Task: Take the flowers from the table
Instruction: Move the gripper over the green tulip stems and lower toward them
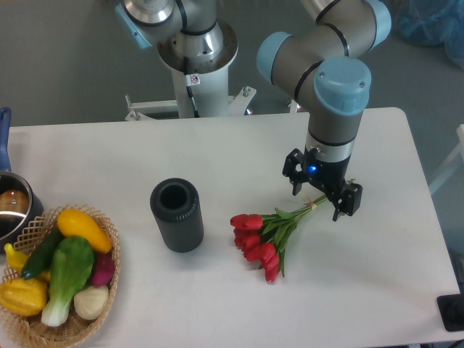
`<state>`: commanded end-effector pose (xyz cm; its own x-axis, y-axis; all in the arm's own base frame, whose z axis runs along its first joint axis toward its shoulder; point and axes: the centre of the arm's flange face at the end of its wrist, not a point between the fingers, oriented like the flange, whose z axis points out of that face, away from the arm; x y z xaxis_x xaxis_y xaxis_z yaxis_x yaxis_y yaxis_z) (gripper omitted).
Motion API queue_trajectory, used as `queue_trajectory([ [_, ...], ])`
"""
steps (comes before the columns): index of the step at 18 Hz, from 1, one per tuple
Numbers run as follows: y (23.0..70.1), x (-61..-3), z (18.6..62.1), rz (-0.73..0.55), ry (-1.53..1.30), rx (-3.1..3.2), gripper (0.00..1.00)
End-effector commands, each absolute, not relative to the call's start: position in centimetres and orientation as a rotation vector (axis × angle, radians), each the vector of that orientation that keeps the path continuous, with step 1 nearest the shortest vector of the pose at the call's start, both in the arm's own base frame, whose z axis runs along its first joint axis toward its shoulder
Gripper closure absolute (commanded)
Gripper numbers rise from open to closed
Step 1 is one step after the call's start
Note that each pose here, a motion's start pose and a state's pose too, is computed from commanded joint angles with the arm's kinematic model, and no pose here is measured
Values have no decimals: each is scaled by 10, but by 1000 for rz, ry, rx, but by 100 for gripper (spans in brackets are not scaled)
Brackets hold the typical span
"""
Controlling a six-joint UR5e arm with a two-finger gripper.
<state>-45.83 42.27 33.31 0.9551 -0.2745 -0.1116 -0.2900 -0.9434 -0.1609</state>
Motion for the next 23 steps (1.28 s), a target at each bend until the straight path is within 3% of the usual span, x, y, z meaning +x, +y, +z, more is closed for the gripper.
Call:
queue_trajectory([
  [5, 420, -445, 330, 168, 445, -2913, 0],
  [13, 425, -432, 312, 128, 481, -2954, 0],
  [23, 453, -405, 245, 44, 623, -3085, 0],
])
